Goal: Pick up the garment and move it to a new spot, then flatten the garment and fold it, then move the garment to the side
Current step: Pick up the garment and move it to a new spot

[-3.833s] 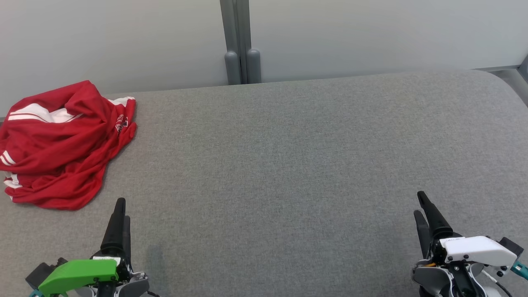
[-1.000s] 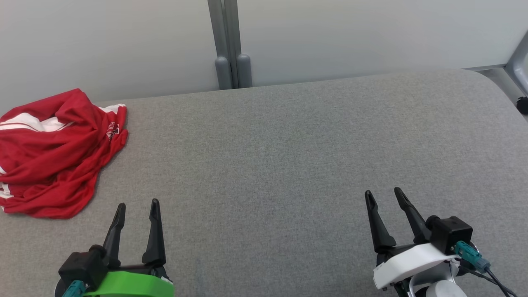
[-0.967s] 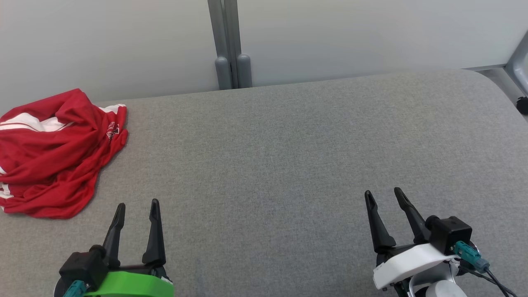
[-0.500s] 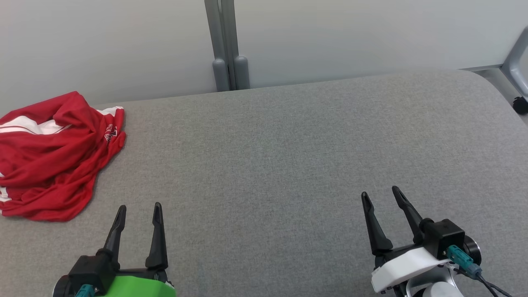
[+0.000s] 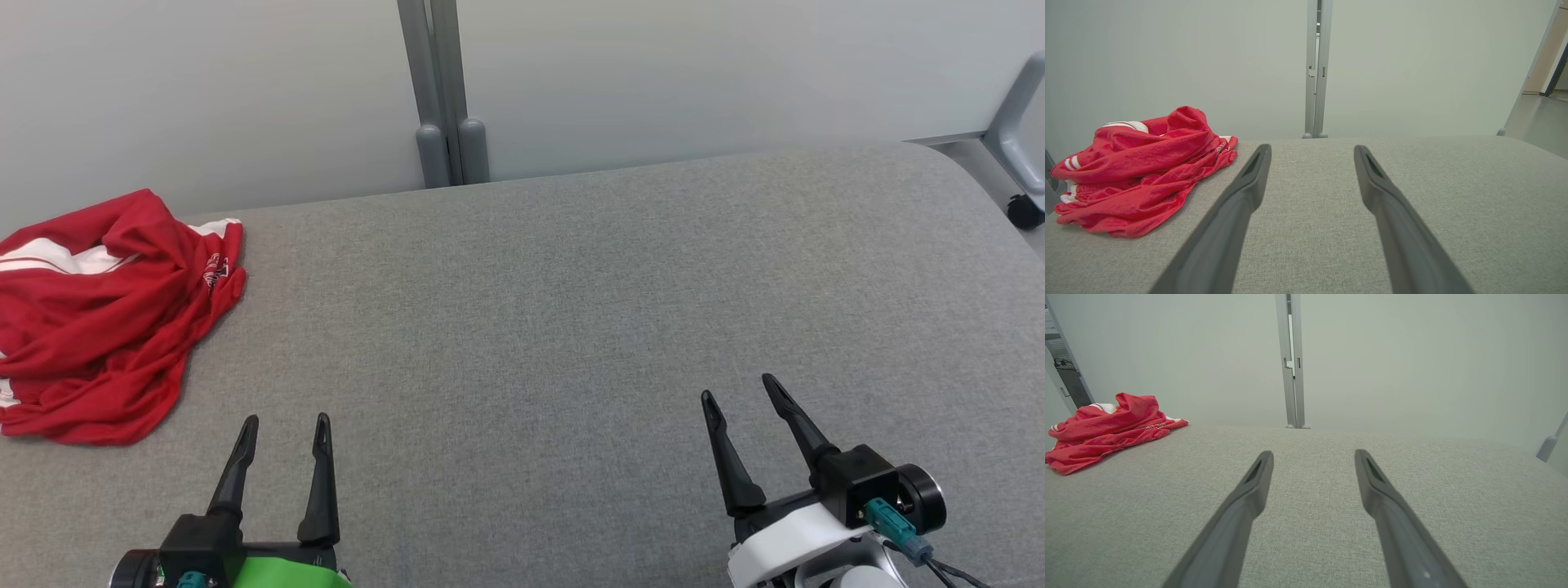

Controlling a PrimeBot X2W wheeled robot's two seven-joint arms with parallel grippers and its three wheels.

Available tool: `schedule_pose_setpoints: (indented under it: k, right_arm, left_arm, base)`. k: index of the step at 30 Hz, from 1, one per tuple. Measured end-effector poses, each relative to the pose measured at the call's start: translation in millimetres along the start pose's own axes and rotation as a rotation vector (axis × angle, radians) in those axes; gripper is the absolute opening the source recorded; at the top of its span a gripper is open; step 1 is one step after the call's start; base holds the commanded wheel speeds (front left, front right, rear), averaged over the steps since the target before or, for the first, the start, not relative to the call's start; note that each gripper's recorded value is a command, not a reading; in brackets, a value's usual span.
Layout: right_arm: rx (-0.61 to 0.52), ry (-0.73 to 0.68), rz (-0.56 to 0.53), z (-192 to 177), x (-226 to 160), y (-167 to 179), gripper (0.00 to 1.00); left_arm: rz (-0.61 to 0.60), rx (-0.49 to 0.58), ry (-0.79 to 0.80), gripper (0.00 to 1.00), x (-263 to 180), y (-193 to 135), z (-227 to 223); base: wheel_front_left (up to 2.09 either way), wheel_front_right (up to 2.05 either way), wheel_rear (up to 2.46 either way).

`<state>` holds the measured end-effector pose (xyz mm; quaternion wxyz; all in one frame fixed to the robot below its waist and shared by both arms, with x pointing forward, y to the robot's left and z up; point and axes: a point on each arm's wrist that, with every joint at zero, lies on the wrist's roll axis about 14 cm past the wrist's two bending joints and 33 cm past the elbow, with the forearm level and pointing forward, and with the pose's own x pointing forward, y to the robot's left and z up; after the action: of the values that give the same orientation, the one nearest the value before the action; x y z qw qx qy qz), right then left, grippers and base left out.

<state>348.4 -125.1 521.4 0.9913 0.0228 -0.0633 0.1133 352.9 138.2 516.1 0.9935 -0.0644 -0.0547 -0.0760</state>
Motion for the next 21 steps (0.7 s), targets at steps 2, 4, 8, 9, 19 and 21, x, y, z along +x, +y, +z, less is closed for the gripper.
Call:
schedule_pose_setpoints:
  k: [2,4,8,9,19,21]
  right_arm:
    - [0.0,0.0,0.0,-0.1,-0.1,-0.1,1.0]
    - [0.001,0.001,-0.001,-0.3,-0.3,-0.2,1.0]
    - [0.006,0.003,0.0,-1.2,-0.3,0.3,1.0]
    - [0.006,0.004,0.001,-1.4,-0.1,0.5,1.0]
    - [0.009,0.008,0.01,-3.0,0.4,3.5,1.0]
    - [0.01,0.01,0.011,-3.4,0.6,3.7,1.0]
  left_arm:
    - [0.002,0.0,0.004,1.0,-0.5,0.5,-1.2]
    - [0.004,0.0,0.006,1.0,-0.9,1.1,-1.8]
    - [0.015,0.002,0.009,1.0,-1.7,3.5,-2.6]
    - [0.017,0.003,0.009,1.0,-1.9,4.0,-2.8]
    - [0.022,0.003,0.01,1.0,-2.3,5.7,-3.1]
    - [0.023,0.003,0.011,1.0,-2.3,5.9,-3.3]
  base:
    - [0.0,0.0,0.0]
    - [0.0,0.0,0.0]
    - [0.0,0.0,0.0]
    - [0.0,0.0,0.0]
    - [0.0,0.0,0.0]
    - [0.0,0.0,0.0]
